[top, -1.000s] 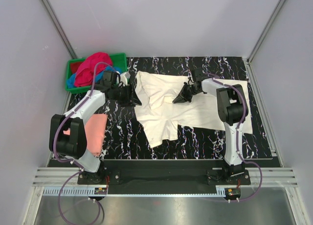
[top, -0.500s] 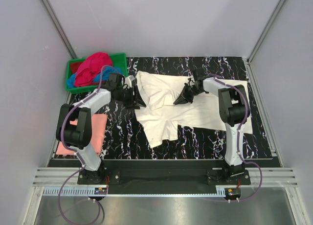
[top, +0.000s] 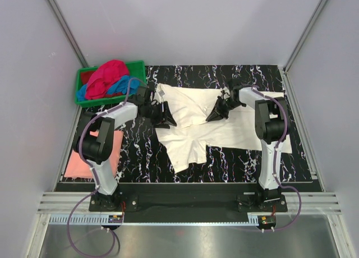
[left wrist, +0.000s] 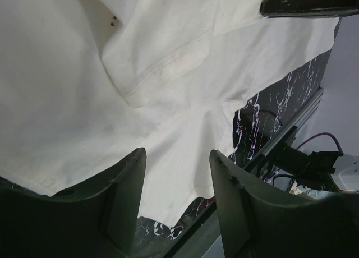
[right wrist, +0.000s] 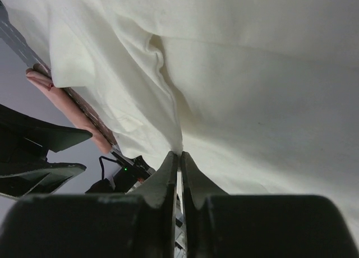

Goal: Fold and stack the t-shirts
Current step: Fold the tshirt

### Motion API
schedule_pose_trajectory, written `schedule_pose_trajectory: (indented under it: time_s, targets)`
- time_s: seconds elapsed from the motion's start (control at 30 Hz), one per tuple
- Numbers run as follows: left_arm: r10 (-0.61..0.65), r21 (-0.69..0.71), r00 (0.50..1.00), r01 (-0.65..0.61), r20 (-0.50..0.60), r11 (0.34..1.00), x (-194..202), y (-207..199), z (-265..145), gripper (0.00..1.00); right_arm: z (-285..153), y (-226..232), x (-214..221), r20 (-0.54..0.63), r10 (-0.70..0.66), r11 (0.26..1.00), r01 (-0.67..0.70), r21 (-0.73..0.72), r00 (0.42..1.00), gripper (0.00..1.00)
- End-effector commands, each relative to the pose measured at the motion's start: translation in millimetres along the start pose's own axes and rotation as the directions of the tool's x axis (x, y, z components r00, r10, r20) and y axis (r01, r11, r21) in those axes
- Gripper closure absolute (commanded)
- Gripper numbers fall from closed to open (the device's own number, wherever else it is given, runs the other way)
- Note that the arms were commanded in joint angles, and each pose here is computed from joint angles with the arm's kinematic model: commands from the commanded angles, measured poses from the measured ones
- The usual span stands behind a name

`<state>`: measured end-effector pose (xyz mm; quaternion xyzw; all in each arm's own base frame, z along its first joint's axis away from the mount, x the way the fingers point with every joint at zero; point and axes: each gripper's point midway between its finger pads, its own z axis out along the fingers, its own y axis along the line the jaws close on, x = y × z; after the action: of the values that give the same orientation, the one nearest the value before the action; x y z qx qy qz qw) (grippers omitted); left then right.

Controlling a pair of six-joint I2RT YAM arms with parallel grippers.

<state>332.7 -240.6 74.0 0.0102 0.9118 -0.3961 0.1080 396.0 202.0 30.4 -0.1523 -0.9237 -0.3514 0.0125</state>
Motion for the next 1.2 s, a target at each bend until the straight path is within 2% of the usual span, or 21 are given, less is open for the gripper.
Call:
schedule_pose_trajectory:
  time_s: [0.0, 0.13, 0.2, 0.27, 0.33, 0.4, 0.47, 0.5, 0.53, 0.6, 0.63, 0.73, 0.9, 1.0, 1.1, 1.17]
  targets:
    - [0.038, 0.024, 0.998, -0.039, 0.054, 0.999, -23.3, -14.7, -4.5, 0.46, -12.5, 22.5, -5.1, 0.006, -0.06, 0.997, 0.06, -0.052, 0.998, 0.87]
    - [0.07, -0.016, 0.996, -0.069, 0.05, 0.997, -21.6, -14.6, -8.9, 0.46, -30.2, 16.9, -4.9, 0.033, -0.099, 0.994, 0.098, 0.047, 0.994, 0.76]
    - [0.102, -0.055, 0.995, -0.1, 0.024, 0.993, -11.7, -12.9, -12.1, 0.46, -46.3, 5.1, 2.6, 0.05, -0.122, 0.983, 0.114, 0.146, 0.991, 0.7]
    - [0.124, -0.095, 0.992, -0.121, 0.03, 0.988, -6.7, -13.2, -21.1, 0.46, -60.5, -6.5, 10.0, 0.068, -0.129, 0.97, 0.112, 0.214, 0.989, 0.61]
    - [0.119, -0.129, 0.993, -0.116, 0.014, 0.985, 7.1, -7.2, -26.5, 0.46, -82.9, -24.9, 17.4, 0.131, -0.136, 0.949, 0.091, 0.301, 0.982, 0.53]
    - [0.126, -0.131, 0.992, -0.12, 0.033, 0.984, 13.3, -11.5, -37.0, 0.47, -94.3, -56.1, 26.5, 0.174, -0.074, 0.934, 0.007, 0.358, 0.982, 0.52]
    - [0.115, -0.13, 0.993, -0.109, 0.036, 0.986, 25.2, -10.4, -41.9, 0.49, -117.2, -63.2, 28.3, 0.27, -0.049, 0.939, -0.048, 0.339, 0.962, 0.48]
    - [0.098, -0.125, 0.995, -0.093, 0.036, 0.988, 29.2, -10.8, -43.0, 0.49, -116.9, -81.0, 42.5, 0.274, 0.029, 0.933, -0.125, 0.338, 0.961, 0.47]
    - [0.079, -0.121, 0.997, -0.075, 0.024, 0.99, 37.7, -7.8, -42.5, 0.5, -140.8, -89.4, 39.1, 0.348, 0.071, 0.936, -0.183, 0.302, 0.935, 0.47]
    - [0.076, -0.111, 0.997, -0.072, 0.031, 0.991, 45.4, -15.2, -44.9, 0.51, -147.9, -108.2, 51.6, 0.372, 0.125, 0.925, -0.243, 0.291, 0.92, 0.45]
    - [0.077, -0.115, 0.997, -0.073, 0.026, 0.991, 51.8, -14.7, -44.2, 0.51, -161.7, -112.9, 52.2, 0.414, 0.134, 0.924, -0.264, 0.275, 0.9, 0.44]
    - [0.115, -0.124, 0.993, -0.113, 0.011, 0.986, 72.6, -26.5, -40.6, 0.51, -172.5, -126.6, 62.8, 0.445, 0.144, 0.9, -0.304, 0.313, 0.884, 0.42]
    - [0.101, -0.173, 0.994, -0.105, -0.029, 0.979, 126.4, -31.3, -30.5, 0.54, -187.5, -158.2, 81.9, 0.496, 0.249, 0.824, -0.451, 0.343, 0.832, 0.42]
    - [0.122, -0.238, 0.992, -0.126, -0.032, 0.963, 152.5, -23.8, -25.2, 0.54, -196.6, -164.1, 80.2, 0.549, 0.26, 0.826, -0.477, 0.3, 0.794, 0.42]
    - [0.069, -0.349, 0.998, -0.069, -0.011, 0.935, 163.4, -4.7, -18.5, 0.5, -204.6, -162.3, 77.3, 0.581, 0.236, 0.831, -0.471, 0.294, 0.779, 0.41]
    - [0.072, -0.394, 0.997, -0.052, 0.037, 0.918, 155.4, -1.4, -15.3, 0.47, -209.7, -160.2, 77.3, 0.59, 0.224, 0.832, -0.467, 0.299, 0.776, 0.41]
